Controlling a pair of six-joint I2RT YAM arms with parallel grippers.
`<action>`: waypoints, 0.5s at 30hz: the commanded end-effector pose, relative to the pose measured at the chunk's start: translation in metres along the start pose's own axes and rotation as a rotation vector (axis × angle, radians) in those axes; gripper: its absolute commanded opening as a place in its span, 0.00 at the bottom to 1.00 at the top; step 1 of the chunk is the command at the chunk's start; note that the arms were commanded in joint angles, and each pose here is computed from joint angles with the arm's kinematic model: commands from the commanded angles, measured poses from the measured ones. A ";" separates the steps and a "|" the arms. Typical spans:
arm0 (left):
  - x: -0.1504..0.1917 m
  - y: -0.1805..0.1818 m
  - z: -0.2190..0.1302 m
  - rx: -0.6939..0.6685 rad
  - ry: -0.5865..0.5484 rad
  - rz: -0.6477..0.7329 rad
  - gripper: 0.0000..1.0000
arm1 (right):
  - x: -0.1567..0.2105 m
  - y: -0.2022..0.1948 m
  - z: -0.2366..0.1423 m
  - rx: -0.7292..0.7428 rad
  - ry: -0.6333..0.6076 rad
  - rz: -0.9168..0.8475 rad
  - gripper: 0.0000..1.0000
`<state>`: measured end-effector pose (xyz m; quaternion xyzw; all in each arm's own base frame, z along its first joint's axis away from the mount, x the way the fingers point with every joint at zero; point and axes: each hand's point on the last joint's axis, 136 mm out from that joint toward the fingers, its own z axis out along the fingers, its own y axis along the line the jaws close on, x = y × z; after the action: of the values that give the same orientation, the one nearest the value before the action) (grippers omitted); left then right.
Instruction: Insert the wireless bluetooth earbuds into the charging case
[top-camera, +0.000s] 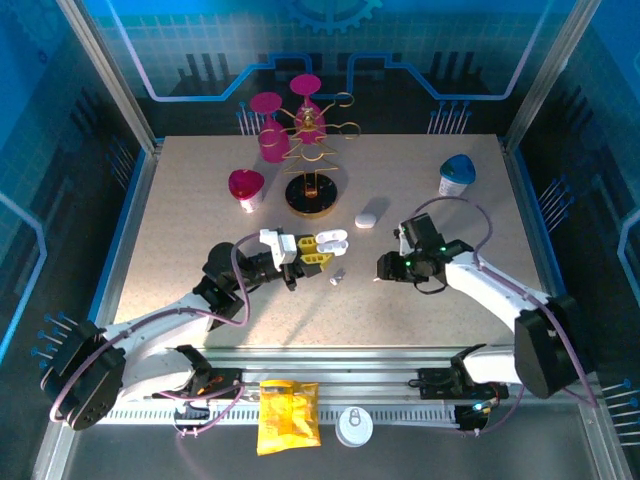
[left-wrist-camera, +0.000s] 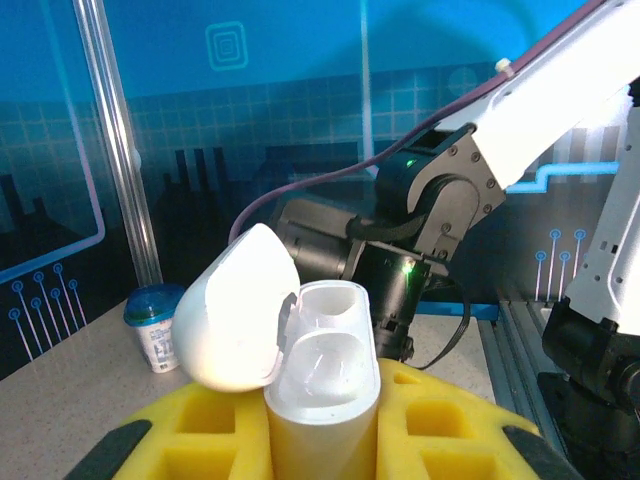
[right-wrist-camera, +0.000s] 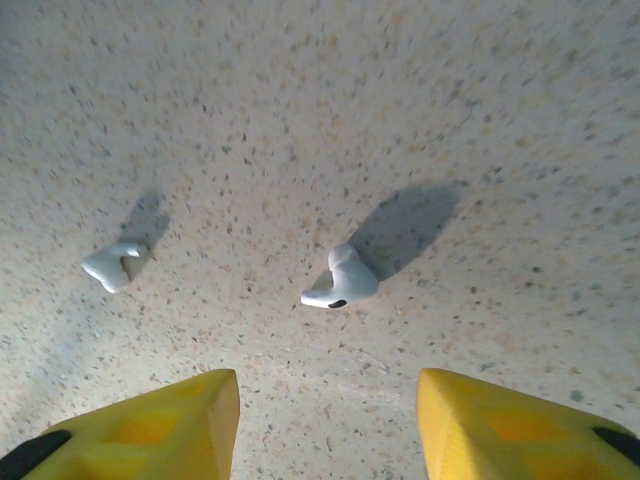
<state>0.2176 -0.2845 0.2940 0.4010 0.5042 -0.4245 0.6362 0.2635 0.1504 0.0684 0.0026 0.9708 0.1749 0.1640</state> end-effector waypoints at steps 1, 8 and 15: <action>-0.001 0.001 -0.005 -0.015 -0.005 0.020 0.15 | 0.005 0.005 0.014 0.010 0.033 0.015 0.47; 0.000 0.000 -0.009 -0.025 0.000 0.018 0.15 | 0.004 0.020 0.027 -0.006 0.053 -0.037 0.40; -0.004 -0.001 -0.010 -0.023 -0.007 0.021 0.15 | -0.003 0.058 0.031 -0.006 0.073 -0.261 0.40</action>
<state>0.2145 -0.2805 0.2895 0.3992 0.5117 -0.4216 0.6333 0.2654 0.2031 0.0545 -0.0836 0.9722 0.1697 0.1377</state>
